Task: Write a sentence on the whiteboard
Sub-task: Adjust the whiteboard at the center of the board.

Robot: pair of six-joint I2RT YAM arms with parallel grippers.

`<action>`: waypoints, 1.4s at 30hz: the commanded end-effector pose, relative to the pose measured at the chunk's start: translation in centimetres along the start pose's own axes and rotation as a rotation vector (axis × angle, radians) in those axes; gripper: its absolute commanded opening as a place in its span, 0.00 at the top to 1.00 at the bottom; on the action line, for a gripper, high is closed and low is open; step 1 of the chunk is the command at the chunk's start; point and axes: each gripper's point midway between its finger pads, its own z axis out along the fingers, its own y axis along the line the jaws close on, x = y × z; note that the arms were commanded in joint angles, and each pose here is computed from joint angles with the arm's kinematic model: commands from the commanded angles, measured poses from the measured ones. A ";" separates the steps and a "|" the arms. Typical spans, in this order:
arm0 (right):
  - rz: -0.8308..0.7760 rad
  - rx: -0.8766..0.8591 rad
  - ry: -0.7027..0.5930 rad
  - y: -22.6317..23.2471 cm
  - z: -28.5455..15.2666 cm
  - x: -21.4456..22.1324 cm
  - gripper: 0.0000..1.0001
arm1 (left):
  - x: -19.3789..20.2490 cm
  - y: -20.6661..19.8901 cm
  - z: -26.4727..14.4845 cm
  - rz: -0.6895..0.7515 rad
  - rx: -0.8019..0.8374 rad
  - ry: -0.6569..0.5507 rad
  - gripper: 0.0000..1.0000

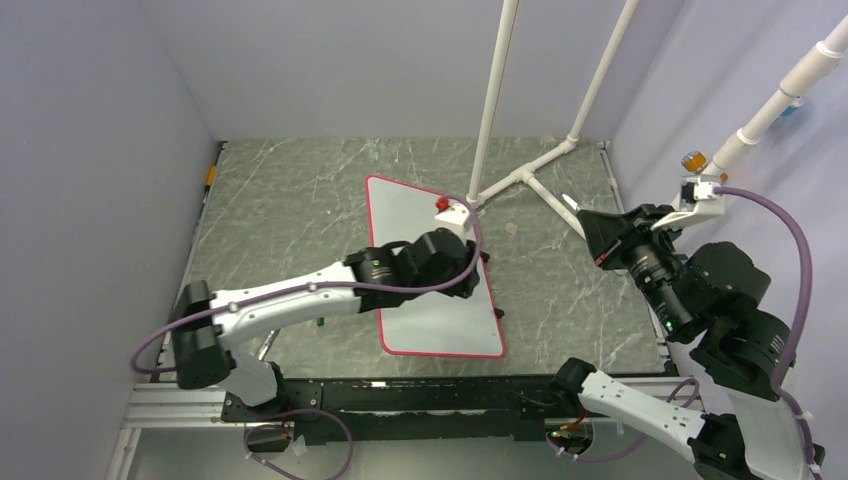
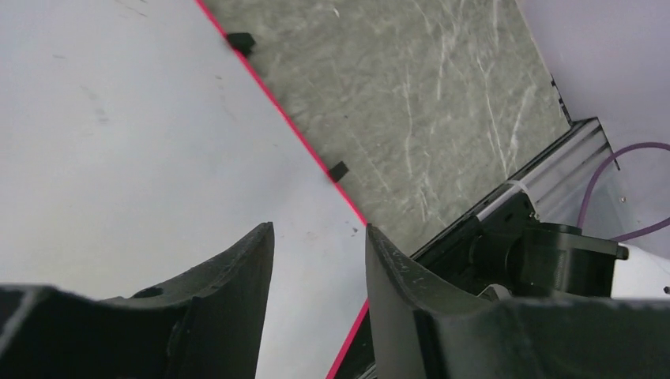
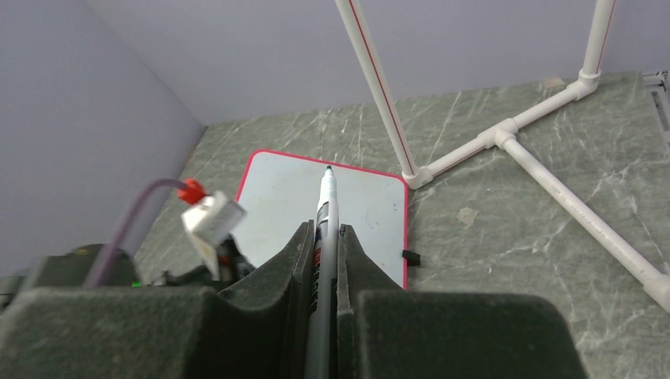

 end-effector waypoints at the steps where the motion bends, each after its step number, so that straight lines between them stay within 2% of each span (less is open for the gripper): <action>1: 0.019 0.003 -0.045 -0.8 -1.5 -1.3 1.00 | -0.4 -4.6 2.6 -0.072 0.148 -0.005 0.52; 6: 0.022 0.011 -0.040 -1.1 -1.5 -1.0 1.00 | 1.1 -5.6 5.9 -0.070 0.153 0.038 0.57; 19: 0.033 0.010 -0.036 -1.2 -1.3 -0.1 1.00 | 7.7 -4.5 12.5 -0.023 0.082 0.198 0.66; 28: 0.036 0.008 -0.041 -1.1 -1.1 0.0 1.00 | 10.6 -5.3 15.1 -0.029 0.125 0.272 0.77; 33: 0.032 0.010 -0.036 -1.1 -0.9 0.1 1.00 | 11.5 -5.6 16.0 -0.025 0.142 0.289 0.79; 42: 0.034 0.008 -0.030 -0.9 -0.8 0.2 1.00 | 13.4 -3.0 15.6 0.039 0.052 0.354 0.83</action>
